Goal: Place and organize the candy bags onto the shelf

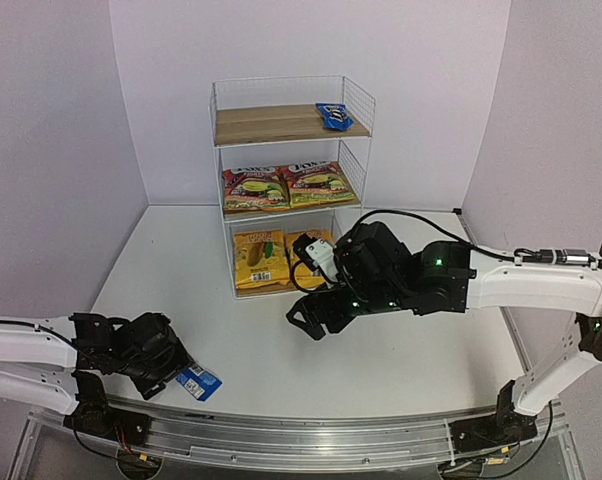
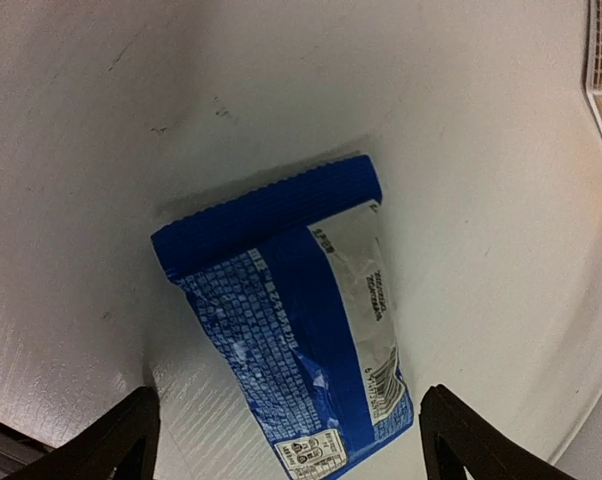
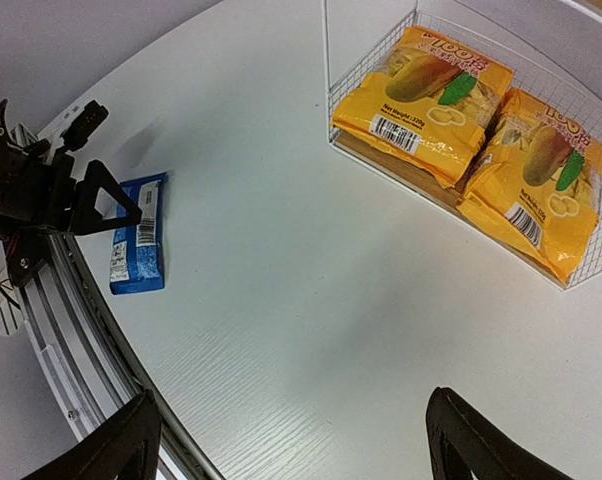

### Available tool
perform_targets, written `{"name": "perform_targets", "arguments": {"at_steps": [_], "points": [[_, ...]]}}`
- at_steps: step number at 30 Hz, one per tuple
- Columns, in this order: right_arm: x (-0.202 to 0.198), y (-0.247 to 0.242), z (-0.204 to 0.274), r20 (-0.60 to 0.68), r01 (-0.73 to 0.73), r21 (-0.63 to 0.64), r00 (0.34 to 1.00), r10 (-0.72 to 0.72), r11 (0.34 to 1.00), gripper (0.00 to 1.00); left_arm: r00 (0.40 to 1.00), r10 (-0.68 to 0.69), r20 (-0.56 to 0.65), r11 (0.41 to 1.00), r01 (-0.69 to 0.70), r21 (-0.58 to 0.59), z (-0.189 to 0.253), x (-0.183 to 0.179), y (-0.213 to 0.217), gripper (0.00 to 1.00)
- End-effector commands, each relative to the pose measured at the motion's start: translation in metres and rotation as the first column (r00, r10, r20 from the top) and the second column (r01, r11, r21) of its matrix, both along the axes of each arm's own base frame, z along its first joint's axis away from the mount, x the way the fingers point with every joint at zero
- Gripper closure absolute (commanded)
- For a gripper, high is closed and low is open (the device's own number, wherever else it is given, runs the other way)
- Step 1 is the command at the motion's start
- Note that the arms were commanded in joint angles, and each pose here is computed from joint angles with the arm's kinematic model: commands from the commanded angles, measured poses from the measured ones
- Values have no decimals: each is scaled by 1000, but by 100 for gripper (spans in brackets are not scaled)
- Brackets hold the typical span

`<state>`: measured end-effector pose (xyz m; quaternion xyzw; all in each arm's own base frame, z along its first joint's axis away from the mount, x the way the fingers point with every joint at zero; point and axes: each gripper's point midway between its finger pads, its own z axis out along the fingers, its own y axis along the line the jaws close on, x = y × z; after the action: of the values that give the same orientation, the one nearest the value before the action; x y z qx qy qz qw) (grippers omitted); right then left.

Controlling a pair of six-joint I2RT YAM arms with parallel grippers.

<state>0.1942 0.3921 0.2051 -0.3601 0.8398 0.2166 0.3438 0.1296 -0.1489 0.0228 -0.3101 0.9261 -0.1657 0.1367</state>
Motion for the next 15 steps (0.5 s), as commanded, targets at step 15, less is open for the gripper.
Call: {"name": "perform_targets", "arguments": {"at_steps": [15], "points": [[10, -12, -8, 44, 77, -6, 996, -76, 997, 12, 996, 83, -23, 989, -80, 124, -17, 18, -8, 31]]}}
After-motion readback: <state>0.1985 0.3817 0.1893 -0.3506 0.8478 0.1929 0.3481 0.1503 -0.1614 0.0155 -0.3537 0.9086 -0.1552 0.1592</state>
